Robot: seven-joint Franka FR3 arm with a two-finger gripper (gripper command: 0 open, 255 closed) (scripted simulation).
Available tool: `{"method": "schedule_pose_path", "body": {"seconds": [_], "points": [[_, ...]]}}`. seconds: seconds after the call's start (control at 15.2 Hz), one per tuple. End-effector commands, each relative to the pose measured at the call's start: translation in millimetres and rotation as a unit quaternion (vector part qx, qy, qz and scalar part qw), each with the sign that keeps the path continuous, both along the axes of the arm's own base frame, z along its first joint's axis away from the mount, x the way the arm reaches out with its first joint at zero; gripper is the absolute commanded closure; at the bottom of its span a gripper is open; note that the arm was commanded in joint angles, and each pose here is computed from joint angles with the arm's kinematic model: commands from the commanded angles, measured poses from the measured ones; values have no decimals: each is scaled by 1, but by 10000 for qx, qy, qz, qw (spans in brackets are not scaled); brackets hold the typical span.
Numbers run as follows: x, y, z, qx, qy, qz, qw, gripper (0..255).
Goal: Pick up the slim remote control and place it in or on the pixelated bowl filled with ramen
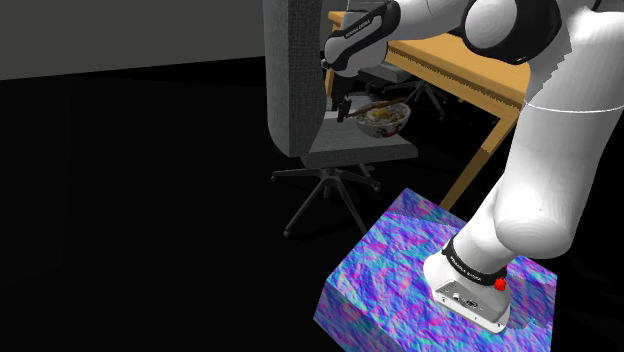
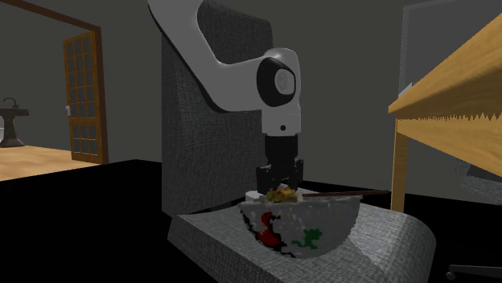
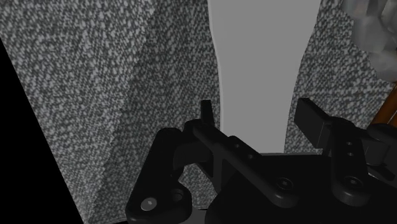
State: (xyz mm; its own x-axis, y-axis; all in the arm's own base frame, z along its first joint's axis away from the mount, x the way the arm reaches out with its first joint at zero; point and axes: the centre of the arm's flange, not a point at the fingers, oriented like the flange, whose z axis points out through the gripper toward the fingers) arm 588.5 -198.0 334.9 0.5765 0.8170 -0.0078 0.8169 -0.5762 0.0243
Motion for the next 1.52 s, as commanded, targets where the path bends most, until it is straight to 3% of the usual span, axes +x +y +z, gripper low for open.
{"method": "schedule_pose_path", "body": {"seconds": [0.0,0.13,1.45], "points": [[-1,1,-3,1,27,10,10000,255],[1,2,-4,2,27,10,10000,255],[1,2,101,2,27,10,10000,255]]}}
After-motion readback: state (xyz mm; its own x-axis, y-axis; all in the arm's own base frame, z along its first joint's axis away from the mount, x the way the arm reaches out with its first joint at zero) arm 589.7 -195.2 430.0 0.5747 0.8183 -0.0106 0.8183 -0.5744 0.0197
